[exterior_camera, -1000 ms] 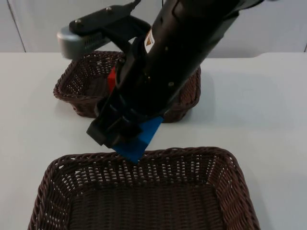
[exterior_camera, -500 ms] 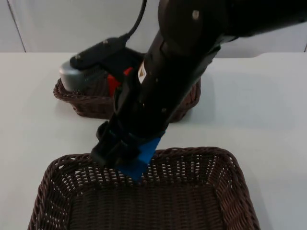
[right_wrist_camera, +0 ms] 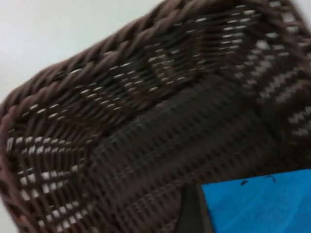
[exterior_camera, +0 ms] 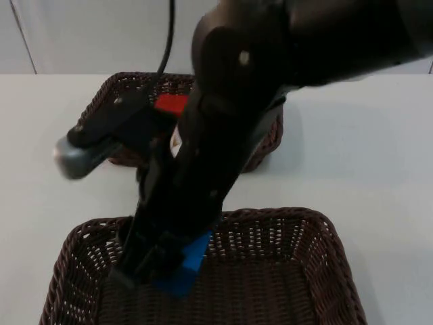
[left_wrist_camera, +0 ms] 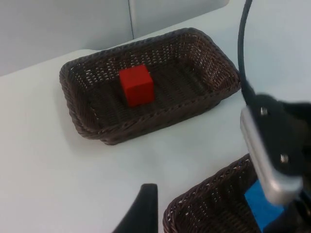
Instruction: Pick up one cube with the left hand and place it into the upper basket. Pick up one cube with the right hand and place it into the lower basket.
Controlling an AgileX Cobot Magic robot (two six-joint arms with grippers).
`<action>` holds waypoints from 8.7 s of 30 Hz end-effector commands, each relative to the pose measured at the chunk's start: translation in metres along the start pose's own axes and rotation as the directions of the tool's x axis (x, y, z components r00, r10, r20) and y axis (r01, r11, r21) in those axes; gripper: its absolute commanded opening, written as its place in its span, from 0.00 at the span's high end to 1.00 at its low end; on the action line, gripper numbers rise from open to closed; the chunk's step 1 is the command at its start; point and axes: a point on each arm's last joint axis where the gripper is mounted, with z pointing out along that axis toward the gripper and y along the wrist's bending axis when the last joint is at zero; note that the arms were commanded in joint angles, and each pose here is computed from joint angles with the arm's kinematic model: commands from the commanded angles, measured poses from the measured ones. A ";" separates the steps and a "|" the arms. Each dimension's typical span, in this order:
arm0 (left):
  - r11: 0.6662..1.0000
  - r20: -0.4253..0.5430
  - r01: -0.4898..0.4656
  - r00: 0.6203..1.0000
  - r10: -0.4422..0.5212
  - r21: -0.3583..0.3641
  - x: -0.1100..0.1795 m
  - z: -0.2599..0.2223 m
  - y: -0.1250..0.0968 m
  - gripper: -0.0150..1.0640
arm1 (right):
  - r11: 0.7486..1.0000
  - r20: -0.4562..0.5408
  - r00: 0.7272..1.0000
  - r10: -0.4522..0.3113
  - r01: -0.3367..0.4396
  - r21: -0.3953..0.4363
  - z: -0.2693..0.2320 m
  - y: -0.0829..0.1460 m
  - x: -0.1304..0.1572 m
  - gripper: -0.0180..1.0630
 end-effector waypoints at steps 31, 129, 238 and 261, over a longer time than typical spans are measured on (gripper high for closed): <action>1.000 0.006 -0.008 1.000 0.008 -0.004 0.000 0.000 0.000 0.13 | 1.000 -0.087 0.996 -0.009 0.007 -0.022 0.032 0.003 0.012 0.30; 0.995 0.106 -0.074 0.991 0.082 -0.069 0.060 -0.088 -0.026 0.13 | 0.988 0.768 0.635 -0.078 -0.056 0.146 -0.243 0.045 0.193 0.29; 0.992 0.040 0.057 0.998 -0.053 -0.115 0.089 -0.069 -0.019 0.01 | 0.977 0.645 0.761 0.067 -0.183 0.114 -0.280 0.063 0.350 0.01; 0.992 0.040 0.057 0.998 -0.053 -0.115 0.089 -0.069 -0.019 0.01 | 0.978 0.646 0.760 0.077 -0.183 0.100 -0.280 0.065 0.350 0.01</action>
